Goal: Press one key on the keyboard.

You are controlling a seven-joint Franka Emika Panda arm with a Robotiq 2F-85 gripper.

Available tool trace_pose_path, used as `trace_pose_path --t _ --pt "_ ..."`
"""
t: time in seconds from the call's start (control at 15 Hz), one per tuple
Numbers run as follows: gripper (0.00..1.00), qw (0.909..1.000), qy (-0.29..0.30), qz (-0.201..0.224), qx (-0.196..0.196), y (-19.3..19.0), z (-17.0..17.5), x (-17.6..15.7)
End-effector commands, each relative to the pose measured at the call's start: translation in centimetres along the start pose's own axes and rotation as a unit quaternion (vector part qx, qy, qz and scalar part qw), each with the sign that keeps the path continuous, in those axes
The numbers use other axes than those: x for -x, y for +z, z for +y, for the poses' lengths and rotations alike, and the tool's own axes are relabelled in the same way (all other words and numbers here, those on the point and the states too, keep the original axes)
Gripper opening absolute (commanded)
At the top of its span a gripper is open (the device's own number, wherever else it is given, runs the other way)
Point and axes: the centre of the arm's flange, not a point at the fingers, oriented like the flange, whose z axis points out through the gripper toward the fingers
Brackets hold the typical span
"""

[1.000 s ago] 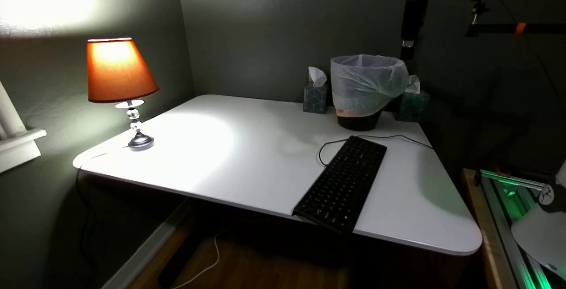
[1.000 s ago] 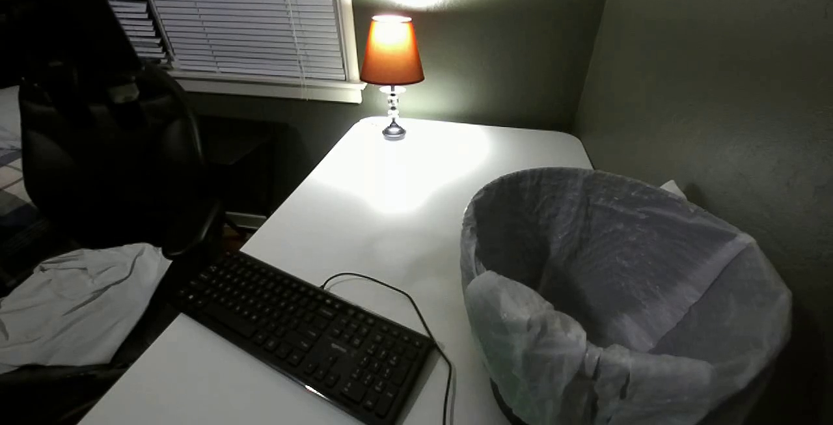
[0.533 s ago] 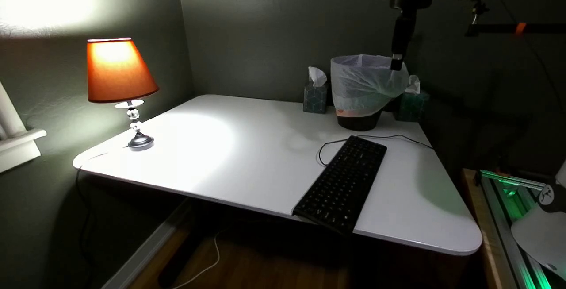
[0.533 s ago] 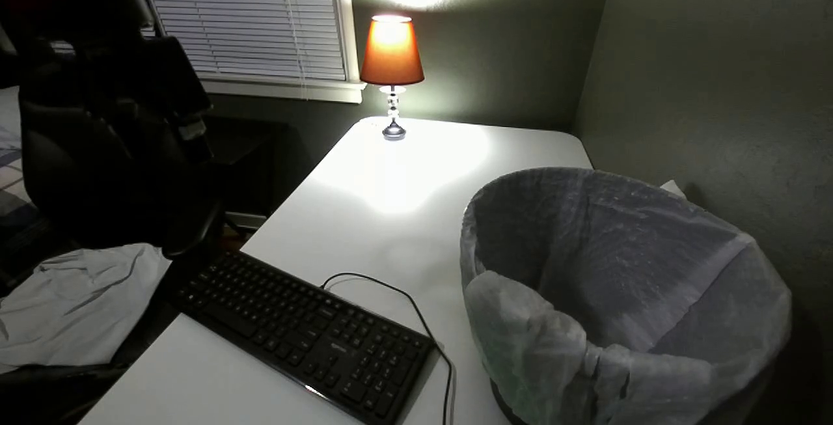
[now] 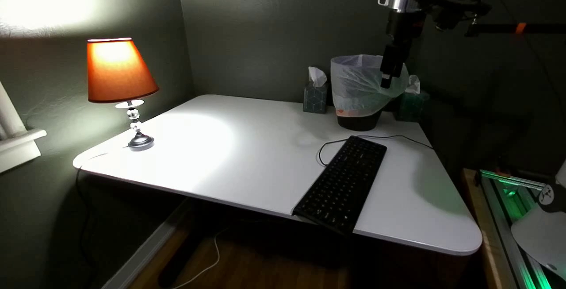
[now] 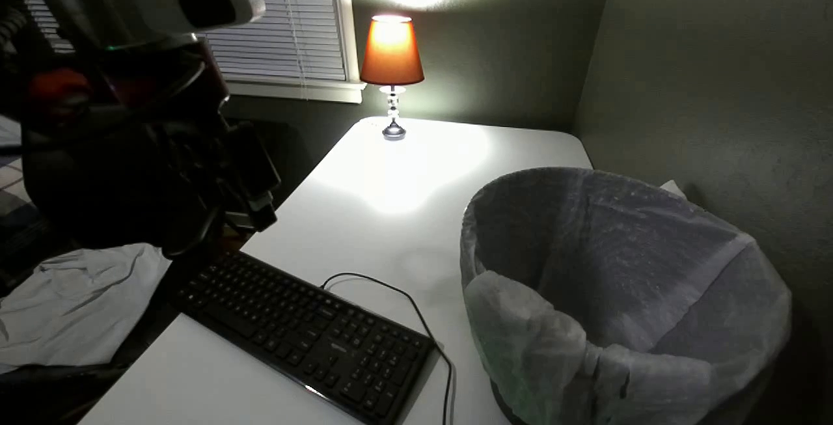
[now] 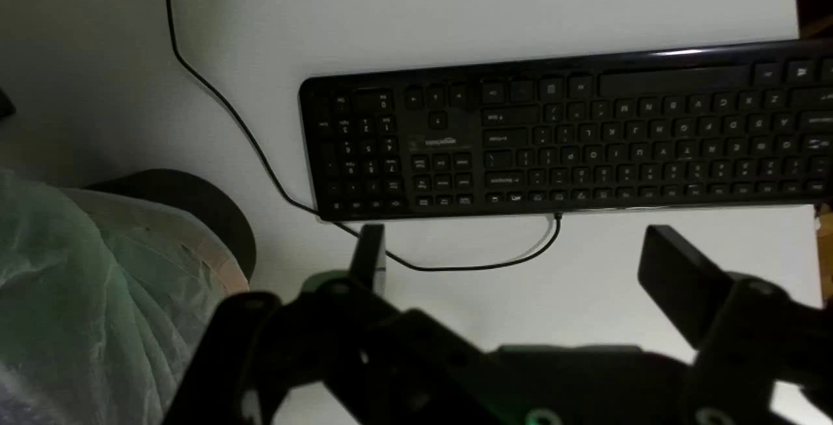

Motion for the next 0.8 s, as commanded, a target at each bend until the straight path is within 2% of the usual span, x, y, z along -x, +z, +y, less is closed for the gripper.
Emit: trace_pose_path --t 0.0,0.6,0.73 --pt "1.00 0.9996 0.024 0.004 -0.011 3.1 2.0 0.0" --pt "1.00 0.9993 0.036 0.000 -0.009 2.9 2.4 -0.1" --pt "1.00 0.9983 0.051 -0.021 -0.018 4.0 3.5 -1.3"
